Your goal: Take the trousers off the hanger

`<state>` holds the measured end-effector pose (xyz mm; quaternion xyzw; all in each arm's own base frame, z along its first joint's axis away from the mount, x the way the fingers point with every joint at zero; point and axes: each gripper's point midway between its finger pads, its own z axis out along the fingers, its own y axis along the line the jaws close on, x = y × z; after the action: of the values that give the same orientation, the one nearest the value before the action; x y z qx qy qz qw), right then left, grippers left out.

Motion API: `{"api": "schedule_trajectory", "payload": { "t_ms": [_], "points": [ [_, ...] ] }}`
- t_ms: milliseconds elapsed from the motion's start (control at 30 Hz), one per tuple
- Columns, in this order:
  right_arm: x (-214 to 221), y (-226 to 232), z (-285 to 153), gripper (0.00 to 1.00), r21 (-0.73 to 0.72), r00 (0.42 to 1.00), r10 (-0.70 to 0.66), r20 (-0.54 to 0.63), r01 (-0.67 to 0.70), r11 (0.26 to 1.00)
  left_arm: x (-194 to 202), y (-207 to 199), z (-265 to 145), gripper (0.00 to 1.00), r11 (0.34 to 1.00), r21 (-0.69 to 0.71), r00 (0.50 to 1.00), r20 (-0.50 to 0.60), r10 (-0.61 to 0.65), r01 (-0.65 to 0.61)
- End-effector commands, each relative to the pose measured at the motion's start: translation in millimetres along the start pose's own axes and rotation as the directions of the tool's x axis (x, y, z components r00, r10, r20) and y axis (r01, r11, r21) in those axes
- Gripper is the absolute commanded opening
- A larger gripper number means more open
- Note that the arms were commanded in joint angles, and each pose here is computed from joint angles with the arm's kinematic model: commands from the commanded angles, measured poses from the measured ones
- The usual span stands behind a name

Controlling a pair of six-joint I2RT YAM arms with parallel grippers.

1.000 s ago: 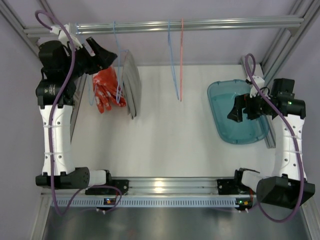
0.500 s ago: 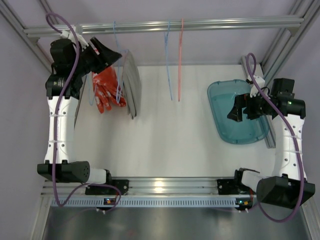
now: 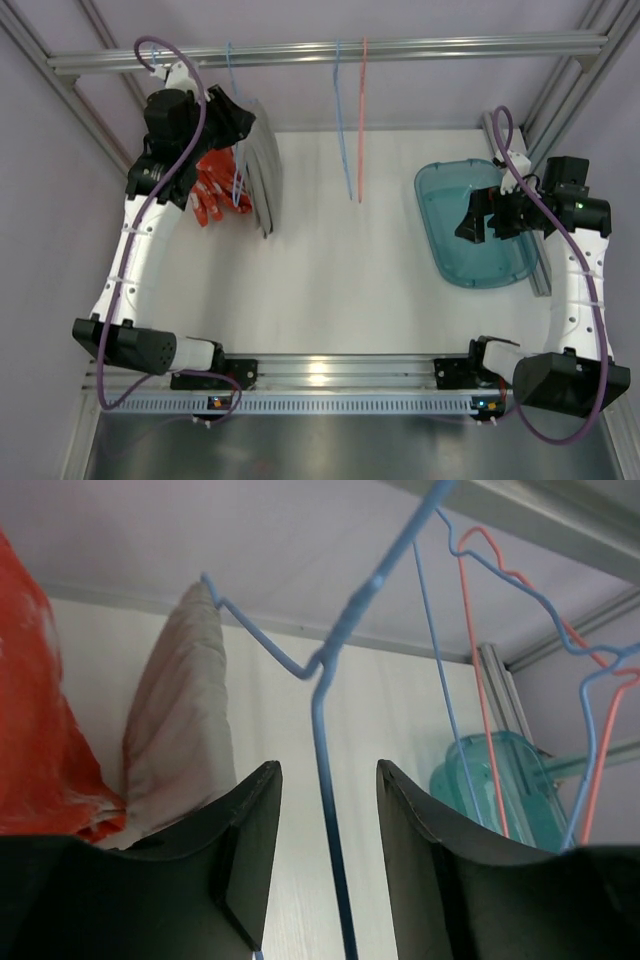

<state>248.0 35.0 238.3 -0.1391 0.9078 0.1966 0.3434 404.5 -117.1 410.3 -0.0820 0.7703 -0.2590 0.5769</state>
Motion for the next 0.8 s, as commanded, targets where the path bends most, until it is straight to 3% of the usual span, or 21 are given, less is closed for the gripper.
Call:
{"api": "schedule_trajectory", "payload": {
  "t_ms": [0, 267, 433, 600, 700, 767],
  "points": [
    [-9.7, -1.1, -2.5, 0.99, 0.016, 0.999, -0.028, 0.039, 0.027, 1.000, -28.8, 1.0, 13.3, 0.49, 0.997, -0.035, 0.989, 0.127, 0.079, -0.075],
    [-5.1, -2.5, 0.3, 0.99, 0.020, 0.999, -0.032, 0.034, 0.031, 0.999, -32.2, 2.3, 33.8, 0.46, 0.985, -0.065, 0.974, 0.151, 0.169, -0.161],
    [-5.5, -4.5, 1.5, 0.99, 0.024, 0.999, -0.030, 0.033, 0.030, 0.999, -37.7, -1.2, 38.0, 0.40, 0.977, -0.075, 0.960, 0.181, 0.212, -0.202],
    [-3.7, -3.9, 3.0, 0.99, 0.018, 0.999, -0.025, 0.031, 0.024, 1.000, -47.1, -5.2, 35.9, 0.22, 0.968, -0.088, 0.942, 0.225, 0.250, -0.236],
    [-3.3, -3.3, 2.4, 0.99, 0.020, 0.999, -0.031, 0.035, 0.030, 0.999, -56.5, -11.7, 30.0, 0.02, 0.958, -0.076, 0.921, 0.264, 0.285, -0.275],
    [-2.8, -2.6, 1.9, 1.00, 0.019, 0.999, -0.032, 0.039, 0.031, 0.999, -63.4, -16.6, 26.0, 0.00, 0.956, -0.067, 0.911, 0.289, 0.293, -0.287]
  ]
}}
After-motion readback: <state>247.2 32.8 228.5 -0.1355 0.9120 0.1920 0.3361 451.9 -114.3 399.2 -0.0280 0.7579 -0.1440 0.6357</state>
